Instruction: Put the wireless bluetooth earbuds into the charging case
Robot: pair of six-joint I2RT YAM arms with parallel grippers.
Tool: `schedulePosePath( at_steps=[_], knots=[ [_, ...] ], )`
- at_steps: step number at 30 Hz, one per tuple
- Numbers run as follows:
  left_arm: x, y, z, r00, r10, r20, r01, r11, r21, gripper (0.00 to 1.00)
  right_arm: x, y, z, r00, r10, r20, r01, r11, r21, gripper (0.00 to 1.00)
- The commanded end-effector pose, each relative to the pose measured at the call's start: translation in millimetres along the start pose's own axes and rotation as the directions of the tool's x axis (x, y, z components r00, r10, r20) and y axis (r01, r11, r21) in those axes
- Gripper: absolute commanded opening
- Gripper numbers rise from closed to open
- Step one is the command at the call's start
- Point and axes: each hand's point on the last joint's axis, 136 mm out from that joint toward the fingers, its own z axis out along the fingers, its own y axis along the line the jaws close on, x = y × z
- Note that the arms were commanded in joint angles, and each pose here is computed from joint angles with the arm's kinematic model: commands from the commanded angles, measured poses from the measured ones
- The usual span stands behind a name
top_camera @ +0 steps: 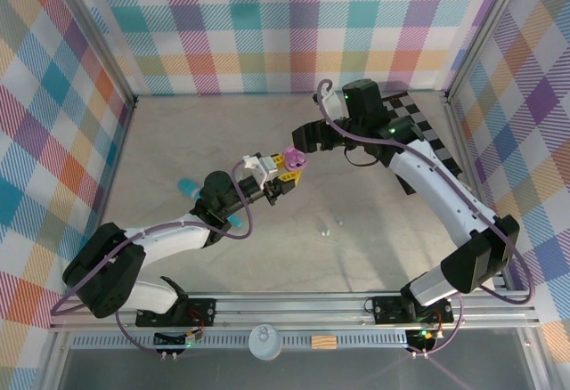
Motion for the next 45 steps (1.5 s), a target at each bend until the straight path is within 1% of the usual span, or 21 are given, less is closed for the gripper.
schedulePosePath(
  at_steps=[1, 5, 7, 10, 11, 13, 15, 18, 20, 25, 28, 30, 34, 40, 42, 44, 45],
  knots=[
    [-22.2, 4.4, -2.0, 0.998, 0.017, 0.061, -0.015, 1.0, -0.028, 0.16, 12.3, 5.6, -6.8, 1.0, -0.009, -0.029, 0.009, 1.0, -0.023, 0.74],
    [-24.2, 9.0, -0.8, 0.998, 0.0, 0.067, 0.003, 0.999, -0.05, 0.16, 20.3, 8.6, -18.9, 1.0, -0.014, 0.004, 0.014, 1.0, -0.024, 0.78],
    [-25.0, 8.9, 0.1, 0.997, -0.004, 0.072, 0.007, 0.999, -0.047, 0.16, 19.6, 8.0, -26.3, 0.999, 0.017, 0.035, -0.016, 0.999, -0.028, 0.79],
    [-28.4, 7.8, 1.0, 0.996, -0.011, 0.089, 0.015, 0.999, -0.037, 0.16, 15.8, 15.8, -36.4, 0.993, 0.097, 0.066, -0.087, 0.988, -0.131, 0.79],
    [-29.7, 8.4, 1.1, 0.995, -0.014, 0.097, 0.017, 0.999, -0.038, 0.16, 15.2, 16.5, -37.8, 0.987, 0.15, 0.064, -0.136, 0.975, -0.177, 0.79],
    [-34.3, 8.4, 0.8, 0.993, -0.018, 0.116, 0.023, 0.999, -0.039, 0.16, 14.6, 21.7, -38.9, 0.965, 0.261, 0.03, -0.24, 0.923, -0.3, 0.79],
    [-38.3, 10.5, 0.6, 0.991, -0.027, 0.131, 0.034, 0.998, -0.048, 0.16, 16.5, 25.4, -34.9, 0.917, 0.396, -0.048, -0.379, 0.826, -0.418, 0.78],
    [-41.7, 9.5, 0.6, 0.989, -0.031, 0.146, 0.037, 0.998, -0.043, 0.16, 20.4, 34.4, -26.6, 0.868, 0.472, -0.157, -0.476, 0.699, -0.534, 0.76],
    [-41.9, 10.5, 1.3, 0.989, -0.029, 0.147, 0.036, 0.998, -0.048, 0.16, 21.6, 35.9, -21.9, 0.845, 0.496, -0.202, -0.514, 0.645, -0.565, 0.75],
    [-42.7, 12.7, 4.8, 0.988, -0.027, 0.151, 0.035, 0.998, -0.052, 0.16, 18.4, 35.4, -14.7, 0.8, 0.539, -0.264, -0.571, 0.547, -0.612, 0.7],
    [-42.2, 13.5, 6.6, 0.988, -0.025, 0.151, 0.033, 0.998, -0.053, 0.16, 20.6, 33.6, -8.3, 0.784, 0.551, -0.286, -0.592, 0.525, -0.612, 0.65],
    [-40.4, 14.6, 6.8, 0.988, -0.026, 0.15, 0.035, 0.998, -0.059, 0.16, 22.2, 30.7, -3.8, 0.762, 0.573, -0.302, -0.617, 0.5, -0.607, 0.58],
    [-35.7, 19.3, 6.0, 0.989, -0.028, 0.143, 0.041, 0.995, -0.089, 0.16, 21.7, 34.0, -2.5, 0.758, 0.57, -0.318, -0.619, 0.472, -0.628, 0.54],
    [-32.2, 20.5, 9.1, 0.99, -0.032, 0.134, 0.044, 0.995, -0.089, 0.16, 23.8, 33.7, -0.3, 0.754, 0.576, -0.317, -0.623, 0.473, -0.623, 0.35],
    [-32.6, 19.7, 9.0, 0.99, -0.031, 0.134, 0.042, 0.996, -0.084, 0.16, 24.6, 31.1, 2.0, 0.746, 0.586, -0.316, -0.632, 0.472, -0.615, 0.26],
    [-32.4, 20.0, 8.4, 0.991, -0.026, 0.134, 0.038, 0.995, -0.089, 0.17, 25.8, 29.3, 4.5, 0.737, 0.596, -0.32, -0.642, 0.469, -0.606, 0.22],
    [-32.1, 20.1, 7.7, 0.991, -0.026, 0.133, 0.039, 0.995, -0.091, 0.2, 26.2, 27.9, 6.0, 0.734, 0.601, -0.316, -0.644, 0.47, -0.604, 0.22]
  ],
)
